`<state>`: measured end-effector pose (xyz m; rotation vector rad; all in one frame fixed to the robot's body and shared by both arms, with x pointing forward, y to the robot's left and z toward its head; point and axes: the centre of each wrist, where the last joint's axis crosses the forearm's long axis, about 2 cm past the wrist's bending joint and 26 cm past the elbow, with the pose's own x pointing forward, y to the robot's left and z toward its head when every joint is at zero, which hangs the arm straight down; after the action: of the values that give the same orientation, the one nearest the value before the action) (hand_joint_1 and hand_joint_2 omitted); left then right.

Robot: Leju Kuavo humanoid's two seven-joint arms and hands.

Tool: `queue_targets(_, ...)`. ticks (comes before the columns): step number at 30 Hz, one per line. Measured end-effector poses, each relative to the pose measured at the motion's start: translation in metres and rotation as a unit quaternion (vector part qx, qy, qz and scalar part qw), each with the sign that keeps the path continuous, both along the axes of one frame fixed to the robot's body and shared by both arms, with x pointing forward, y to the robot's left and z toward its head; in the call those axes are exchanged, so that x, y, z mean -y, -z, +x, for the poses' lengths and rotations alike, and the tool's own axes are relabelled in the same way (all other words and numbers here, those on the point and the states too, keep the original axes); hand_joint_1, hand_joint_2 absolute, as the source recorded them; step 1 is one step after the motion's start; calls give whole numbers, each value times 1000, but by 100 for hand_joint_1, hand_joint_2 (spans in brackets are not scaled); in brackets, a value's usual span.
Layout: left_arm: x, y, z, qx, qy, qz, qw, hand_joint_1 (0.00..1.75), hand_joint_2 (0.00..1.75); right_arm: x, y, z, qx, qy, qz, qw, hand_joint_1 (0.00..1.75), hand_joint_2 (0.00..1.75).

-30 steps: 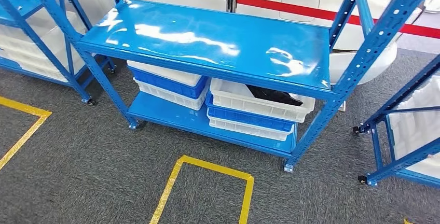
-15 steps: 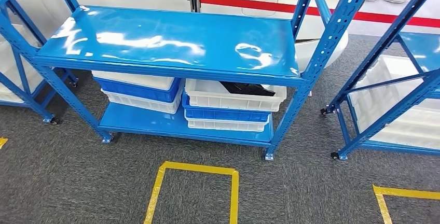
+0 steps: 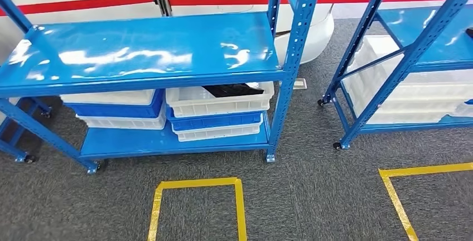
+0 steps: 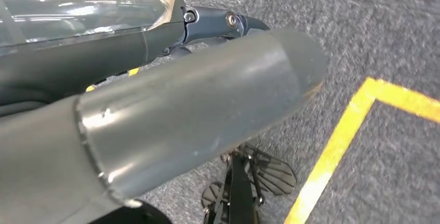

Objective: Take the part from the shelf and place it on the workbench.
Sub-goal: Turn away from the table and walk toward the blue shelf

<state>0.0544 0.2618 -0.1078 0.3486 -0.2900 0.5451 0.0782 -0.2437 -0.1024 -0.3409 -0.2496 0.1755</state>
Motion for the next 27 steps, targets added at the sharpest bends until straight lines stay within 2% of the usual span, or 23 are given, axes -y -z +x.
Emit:
queue_targets(16, 0, 0, -3, -5, -1, 3, 1000, 0, 0, 0, 0, 2, -4, 2, -1, 1000, 0, 0)
queue_targets(20, 0, 0, -3, -5, -1, 4, 1000, 0, 175, 0, 0, 1, -4, 2, -2, 1000, 0, 0)
queue_targets(24, -1, 0, -3, -7, 0, 8, 1000, 0, 175, 0, 0, 1, -4, 1, -5, 1000, 0, 175)
queue_targets(27, -1, 0, -3, -7, 0, 9, 1000, 0, 175, 0, 0, 2, -4, -1, -5, 1000, 0, 175)
